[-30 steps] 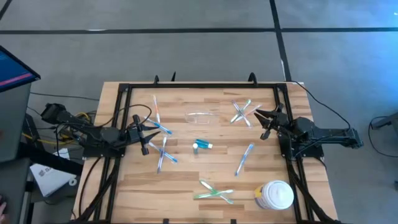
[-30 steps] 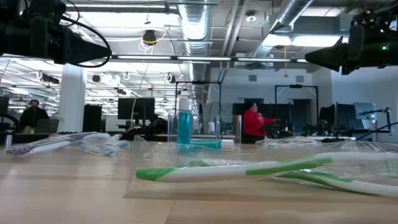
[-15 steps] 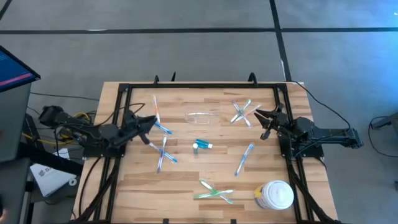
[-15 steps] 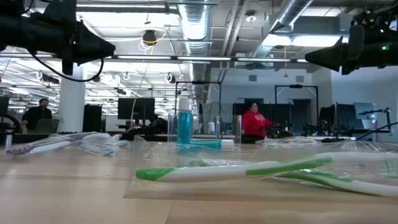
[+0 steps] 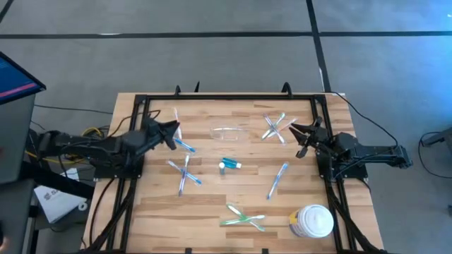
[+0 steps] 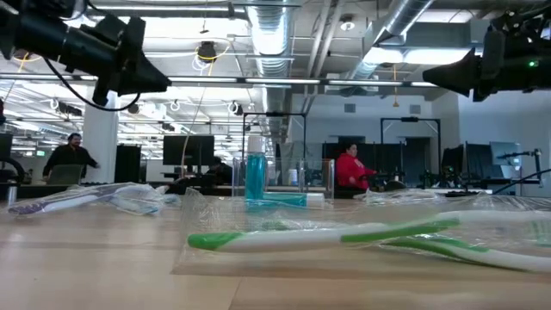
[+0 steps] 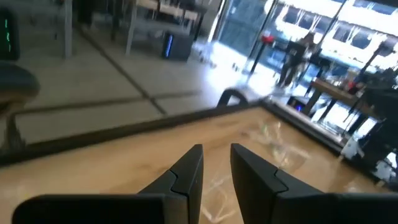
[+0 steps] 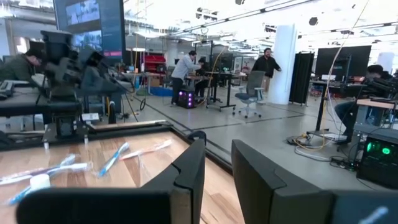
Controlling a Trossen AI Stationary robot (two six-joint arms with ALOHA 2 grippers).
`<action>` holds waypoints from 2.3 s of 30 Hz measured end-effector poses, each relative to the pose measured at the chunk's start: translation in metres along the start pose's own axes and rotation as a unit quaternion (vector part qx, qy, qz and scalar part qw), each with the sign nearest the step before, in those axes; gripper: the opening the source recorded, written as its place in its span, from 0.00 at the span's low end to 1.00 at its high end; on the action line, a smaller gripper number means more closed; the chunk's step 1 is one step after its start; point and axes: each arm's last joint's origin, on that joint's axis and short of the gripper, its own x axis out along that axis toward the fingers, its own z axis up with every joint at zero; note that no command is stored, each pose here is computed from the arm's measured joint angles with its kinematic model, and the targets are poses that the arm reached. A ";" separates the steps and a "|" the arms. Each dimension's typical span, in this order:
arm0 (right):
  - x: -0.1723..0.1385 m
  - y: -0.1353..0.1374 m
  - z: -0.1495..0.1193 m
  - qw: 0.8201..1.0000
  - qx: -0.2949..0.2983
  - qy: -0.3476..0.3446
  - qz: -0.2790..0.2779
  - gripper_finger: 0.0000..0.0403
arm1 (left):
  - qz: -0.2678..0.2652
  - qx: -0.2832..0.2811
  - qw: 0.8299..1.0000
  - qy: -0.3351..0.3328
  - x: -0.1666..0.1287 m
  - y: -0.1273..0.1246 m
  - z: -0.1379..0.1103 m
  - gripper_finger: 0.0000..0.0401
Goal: Pick & Place toothbrushing station
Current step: Put the left orange toothbrush into the transparent organizer
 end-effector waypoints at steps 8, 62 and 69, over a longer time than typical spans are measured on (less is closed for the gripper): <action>0.000 0.000 0.000 1.000 0.000 -0.001 0.000 0.18 | 0.037 -0.044 0.996 0.069 0.016 0.027 0.016 0.19; 0.000 0.000 0.001 1.000 -0.001 -0.006 -0.001 0.18 | 0.174 -0.154 0.837 0.495 0.117 0.085 0.002 0.24; 0.000 0.000 0.001 1.000 -0.001 -0.006 -0.001 0.18 | 0.186 -0.154 0.829 0.505 0.120 0.088 -0.004 0.28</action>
